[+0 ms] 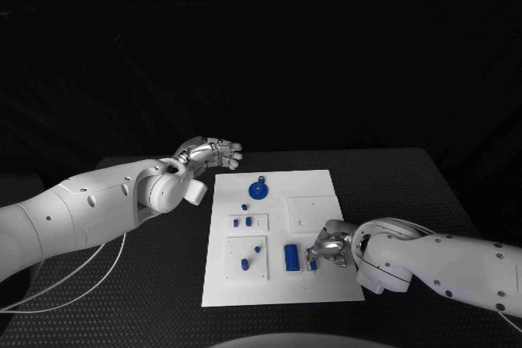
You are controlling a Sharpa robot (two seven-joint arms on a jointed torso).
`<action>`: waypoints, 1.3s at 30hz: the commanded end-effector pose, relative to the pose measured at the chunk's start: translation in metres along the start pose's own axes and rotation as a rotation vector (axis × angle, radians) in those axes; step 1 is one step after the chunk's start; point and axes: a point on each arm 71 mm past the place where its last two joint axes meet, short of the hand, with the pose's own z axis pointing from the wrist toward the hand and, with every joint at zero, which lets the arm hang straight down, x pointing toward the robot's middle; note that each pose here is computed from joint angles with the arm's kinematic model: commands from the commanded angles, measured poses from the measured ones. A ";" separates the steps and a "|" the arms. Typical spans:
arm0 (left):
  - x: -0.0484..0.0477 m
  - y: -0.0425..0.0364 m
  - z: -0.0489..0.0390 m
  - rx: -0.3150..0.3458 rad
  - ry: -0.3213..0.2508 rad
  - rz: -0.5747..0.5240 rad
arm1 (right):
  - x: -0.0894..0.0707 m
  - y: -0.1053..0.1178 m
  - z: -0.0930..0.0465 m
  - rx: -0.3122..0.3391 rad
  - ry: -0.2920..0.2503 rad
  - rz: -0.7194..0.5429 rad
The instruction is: Assemble the parts on the task board
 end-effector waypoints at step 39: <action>0.0034 -0.0010 0.0004 0.004 0.027 -0.003 | 0.005 0.002 0.002 0.007 0.044 -0.020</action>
